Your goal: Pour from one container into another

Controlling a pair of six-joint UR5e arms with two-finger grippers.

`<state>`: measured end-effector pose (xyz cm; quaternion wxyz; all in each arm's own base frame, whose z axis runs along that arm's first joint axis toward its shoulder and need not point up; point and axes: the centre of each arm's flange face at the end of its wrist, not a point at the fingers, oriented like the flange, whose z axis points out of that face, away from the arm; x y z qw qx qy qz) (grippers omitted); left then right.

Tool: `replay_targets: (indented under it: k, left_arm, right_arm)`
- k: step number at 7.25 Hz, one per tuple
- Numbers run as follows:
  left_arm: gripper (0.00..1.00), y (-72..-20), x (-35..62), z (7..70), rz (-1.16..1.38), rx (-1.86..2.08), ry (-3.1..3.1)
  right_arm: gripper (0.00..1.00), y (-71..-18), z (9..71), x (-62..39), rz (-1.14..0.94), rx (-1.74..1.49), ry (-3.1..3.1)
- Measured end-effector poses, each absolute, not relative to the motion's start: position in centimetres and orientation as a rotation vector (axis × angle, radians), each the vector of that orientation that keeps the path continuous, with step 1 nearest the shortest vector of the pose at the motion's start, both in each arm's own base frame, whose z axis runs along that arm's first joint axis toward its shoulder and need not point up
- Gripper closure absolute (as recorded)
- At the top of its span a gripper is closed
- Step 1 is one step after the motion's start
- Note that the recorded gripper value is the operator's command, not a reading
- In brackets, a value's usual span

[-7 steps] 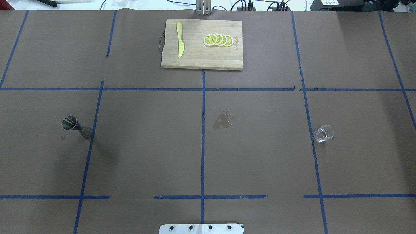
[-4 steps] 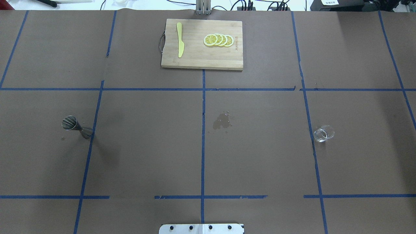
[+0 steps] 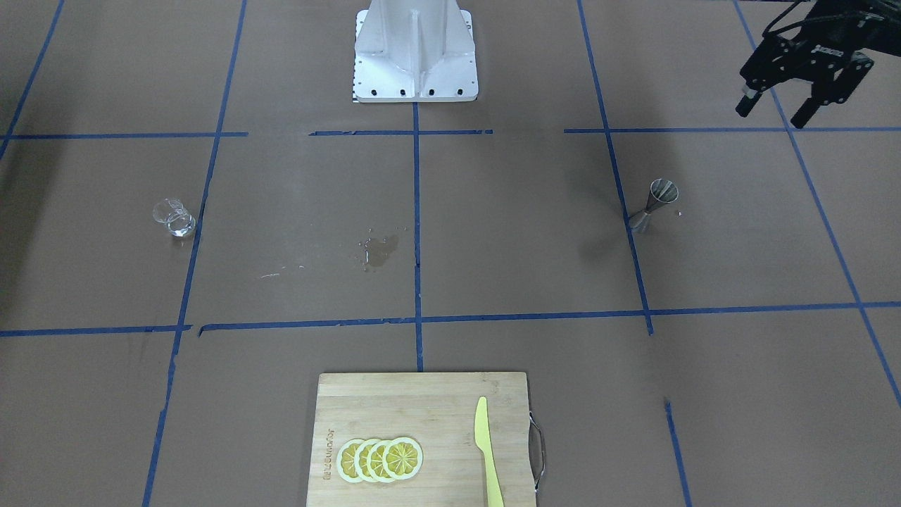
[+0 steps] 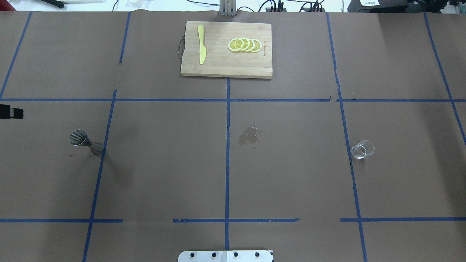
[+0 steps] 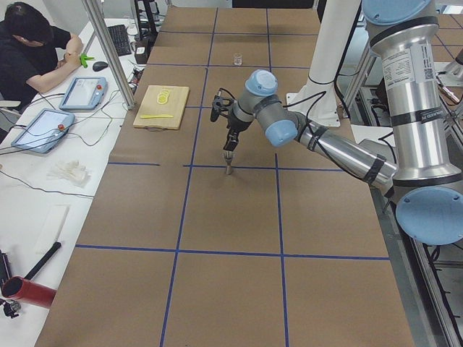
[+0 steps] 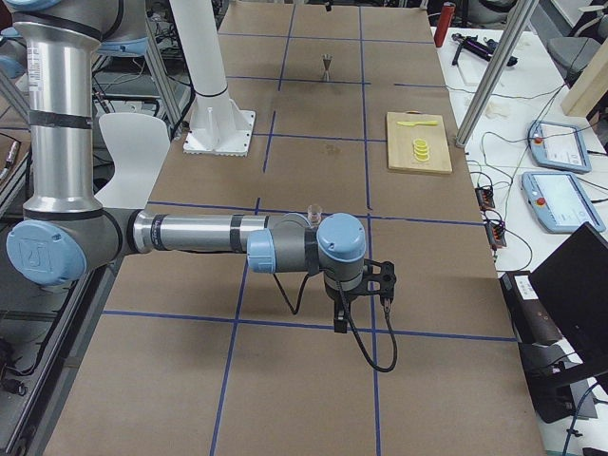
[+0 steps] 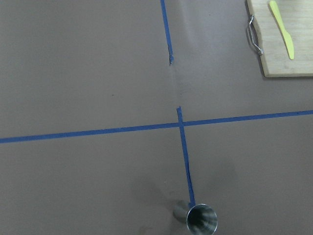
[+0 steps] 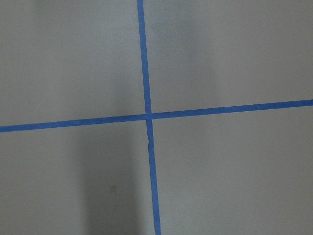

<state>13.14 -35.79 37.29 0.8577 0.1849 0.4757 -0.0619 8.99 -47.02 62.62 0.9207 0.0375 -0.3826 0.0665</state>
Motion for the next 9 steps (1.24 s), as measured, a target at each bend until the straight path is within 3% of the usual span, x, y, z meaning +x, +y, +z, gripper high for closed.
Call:
replay_targets:
  k: [9]
  left_arm:
    - [0.01, -22.6, 34.6, 38.8, -0.5, 0.478, 0.726]
  right_arm:
    - [0.0, -47.7, 54.3, 3.5, 0.081, 0.13, -0.815]
